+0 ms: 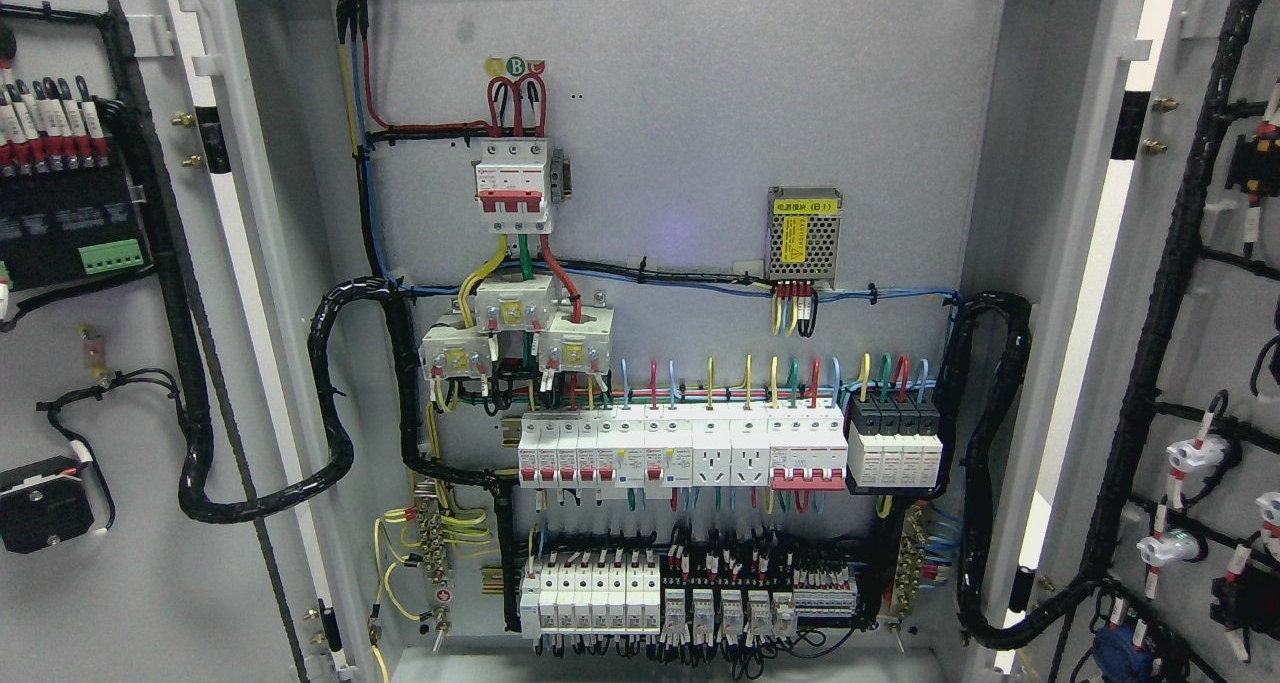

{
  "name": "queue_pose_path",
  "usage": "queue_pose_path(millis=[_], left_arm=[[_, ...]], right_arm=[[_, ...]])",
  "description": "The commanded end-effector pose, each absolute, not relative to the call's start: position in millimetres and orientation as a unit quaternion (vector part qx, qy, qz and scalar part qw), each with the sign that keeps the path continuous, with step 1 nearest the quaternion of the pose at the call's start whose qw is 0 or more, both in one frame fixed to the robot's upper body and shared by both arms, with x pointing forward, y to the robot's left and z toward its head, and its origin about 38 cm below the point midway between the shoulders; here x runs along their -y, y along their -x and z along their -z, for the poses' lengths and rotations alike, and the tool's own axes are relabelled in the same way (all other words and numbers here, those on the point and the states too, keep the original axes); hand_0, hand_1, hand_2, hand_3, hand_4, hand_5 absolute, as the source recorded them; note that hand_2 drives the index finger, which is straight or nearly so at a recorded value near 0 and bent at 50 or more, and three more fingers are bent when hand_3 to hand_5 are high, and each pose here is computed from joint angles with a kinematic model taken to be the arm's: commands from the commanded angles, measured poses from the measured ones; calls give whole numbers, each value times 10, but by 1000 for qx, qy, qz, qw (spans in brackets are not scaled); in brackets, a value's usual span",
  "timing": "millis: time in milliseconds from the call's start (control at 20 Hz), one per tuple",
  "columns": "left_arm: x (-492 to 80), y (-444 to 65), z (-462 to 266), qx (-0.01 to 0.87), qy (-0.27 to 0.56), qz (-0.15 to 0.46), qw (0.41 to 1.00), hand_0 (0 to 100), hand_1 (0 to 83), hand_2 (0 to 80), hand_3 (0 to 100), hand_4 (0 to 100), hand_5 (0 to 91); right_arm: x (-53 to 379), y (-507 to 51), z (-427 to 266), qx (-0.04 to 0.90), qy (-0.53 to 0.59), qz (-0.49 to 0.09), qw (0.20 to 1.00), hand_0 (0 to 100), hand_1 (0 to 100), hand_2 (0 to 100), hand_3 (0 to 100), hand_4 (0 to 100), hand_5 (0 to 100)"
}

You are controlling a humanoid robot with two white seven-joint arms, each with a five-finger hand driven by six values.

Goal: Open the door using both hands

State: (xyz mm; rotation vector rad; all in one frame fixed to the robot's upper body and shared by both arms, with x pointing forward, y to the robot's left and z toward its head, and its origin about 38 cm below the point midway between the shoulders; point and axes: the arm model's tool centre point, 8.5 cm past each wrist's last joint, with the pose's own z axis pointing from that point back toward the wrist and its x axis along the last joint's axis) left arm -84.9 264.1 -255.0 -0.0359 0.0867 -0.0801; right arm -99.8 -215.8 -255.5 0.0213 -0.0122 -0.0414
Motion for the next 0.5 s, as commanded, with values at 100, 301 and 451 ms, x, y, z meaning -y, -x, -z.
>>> queue_pose_path(millis=[100, 301, 451], left_arm=[[-2419, 919, 2547, -52, 34, 26, 998, 0, 0, 0, 0, 31, 0], [-2414, 851, 2562, -42, 34, 27, 998, 0, 0, 0, 0, 30, 0], [-2412, 831, 2567, -39, 35, 28, 998, 0, 0, 0, 0, 30, 0]], right_arm=[[2001, 1121, 2528, -20, -20, 6, 1000, 107, 0, 0, 0, 0, 0], [2001, 1123, 2528, -20, -20, 5, 1000, 107, 0, 0, 0, 0, 0], [2000, 1108, 2531, -19, -20, 5, 1000, 107, 0, 0, 0, 0, 0]])
